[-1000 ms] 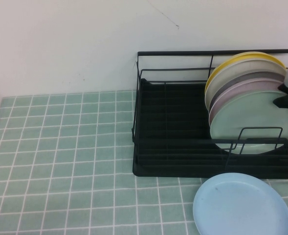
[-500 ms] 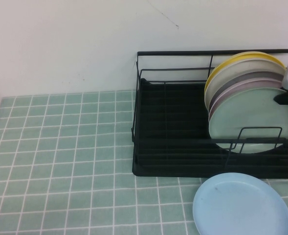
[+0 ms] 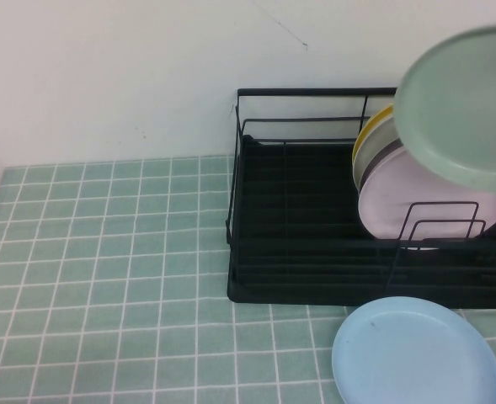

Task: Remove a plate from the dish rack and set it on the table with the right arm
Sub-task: Place the plate from the table

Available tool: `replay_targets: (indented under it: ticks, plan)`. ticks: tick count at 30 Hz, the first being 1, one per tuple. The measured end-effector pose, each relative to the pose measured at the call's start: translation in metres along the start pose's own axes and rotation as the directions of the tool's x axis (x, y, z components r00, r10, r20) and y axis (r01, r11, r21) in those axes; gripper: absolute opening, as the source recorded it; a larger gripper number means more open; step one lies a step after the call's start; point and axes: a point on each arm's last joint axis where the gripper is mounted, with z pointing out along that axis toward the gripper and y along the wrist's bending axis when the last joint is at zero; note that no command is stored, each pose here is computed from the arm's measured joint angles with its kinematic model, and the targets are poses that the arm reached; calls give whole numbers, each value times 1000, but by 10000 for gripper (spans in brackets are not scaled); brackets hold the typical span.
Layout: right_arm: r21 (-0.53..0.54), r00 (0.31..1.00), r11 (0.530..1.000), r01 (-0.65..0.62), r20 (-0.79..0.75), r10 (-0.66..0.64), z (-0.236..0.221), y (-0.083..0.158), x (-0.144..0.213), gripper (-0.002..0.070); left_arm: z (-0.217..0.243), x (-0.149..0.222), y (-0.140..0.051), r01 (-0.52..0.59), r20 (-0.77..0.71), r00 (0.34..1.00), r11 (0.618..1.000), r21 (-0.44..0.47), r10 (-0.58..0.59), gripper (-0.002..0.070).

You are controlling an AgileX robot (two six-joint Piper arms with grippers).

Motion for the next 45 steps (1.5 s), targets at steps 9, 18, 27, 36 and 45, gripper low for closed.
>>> replay_targets:
  ticks: [9,18,27,36,45]
  plan:
    - [-67,896,915,-399,-241,373,-57,36,12,87,0,0,0,0,0,1000,1000,0,0,-3]
    - [-97,712,763,-639,-451,538,-8,85,83,87,0,0,0,0,0,1000,1000,0,0,-3]
    - [-141,634,658,-740,-475,611,16,121,120,87,0,0,0,0,0,1000,1000,0,0,-3]
    - [-116,609,634,-764,-453,651,25,120,124,87,0,0,0,0,0,1000,1000,0,0,-3]
    - [-122,534,567,-815,-537,653,52,123,136,87,0,0,0,0,0,1000,1000,0,0,-3]
